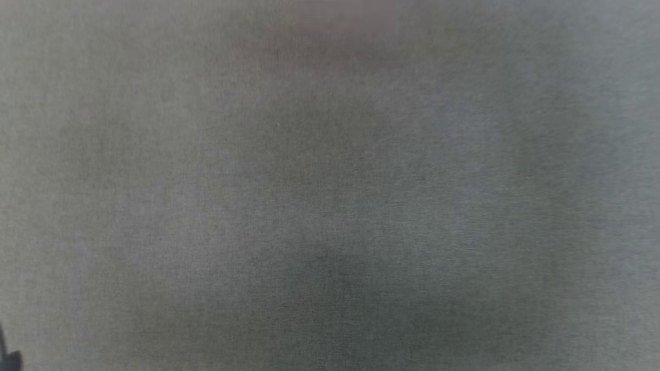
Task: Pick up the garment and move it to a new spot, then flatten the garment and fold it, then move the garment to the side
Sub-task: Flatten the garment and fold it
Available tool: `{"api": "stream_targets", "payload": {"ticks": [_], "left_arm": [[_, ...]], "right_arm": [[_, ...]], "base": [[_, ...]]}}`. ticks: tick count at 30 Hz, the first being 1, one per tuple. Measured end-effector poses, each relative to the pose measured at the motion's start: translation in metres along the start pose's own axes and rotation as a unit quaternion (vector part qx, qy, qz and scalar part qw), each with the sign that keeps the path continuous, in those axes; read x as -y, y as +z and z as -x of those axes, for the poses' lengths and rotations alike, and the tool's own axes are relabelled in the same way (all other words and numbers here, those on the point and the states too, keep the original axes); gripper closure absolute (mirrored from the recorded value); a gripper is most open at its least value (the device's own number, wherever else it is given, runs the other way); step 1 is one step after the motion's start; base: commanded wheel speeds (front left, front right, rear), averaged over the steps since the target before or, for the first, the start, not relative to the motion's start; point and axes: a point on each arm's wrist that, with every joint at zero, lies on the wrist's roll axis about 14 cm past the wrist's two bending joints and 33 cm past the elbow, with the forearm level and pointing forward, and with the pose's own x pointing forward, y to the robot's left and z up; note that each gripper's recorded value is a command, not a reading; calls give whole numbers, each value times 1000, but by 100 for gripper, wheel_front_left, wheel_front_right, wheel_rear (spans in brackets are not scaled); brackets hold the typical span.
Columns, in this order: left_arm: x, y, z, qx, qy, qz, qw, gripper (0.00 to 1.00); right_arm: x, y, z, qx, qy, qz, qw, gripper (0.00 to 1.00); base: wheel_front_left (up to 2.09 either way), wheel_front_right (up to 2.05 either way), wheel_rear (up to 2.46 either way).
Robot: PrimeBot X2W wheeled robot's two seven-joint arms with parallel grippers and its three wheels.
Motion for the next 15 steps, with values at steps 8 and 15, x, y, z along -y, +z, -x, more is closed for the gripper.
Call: {"api": "stream_targets", "payload": {"ticks": [8,15], "left_arm": [[-34,-102,25,-103,30,-3,994,100],[-52,-186,89,-271,57,8,961,100]], "right_arm": [[-3,-116,19,-142,9,-23,990,100],[-8,-181,77,-286,12,-77,955,100]], "base": [[0,0,0],[0,0,0]]}}
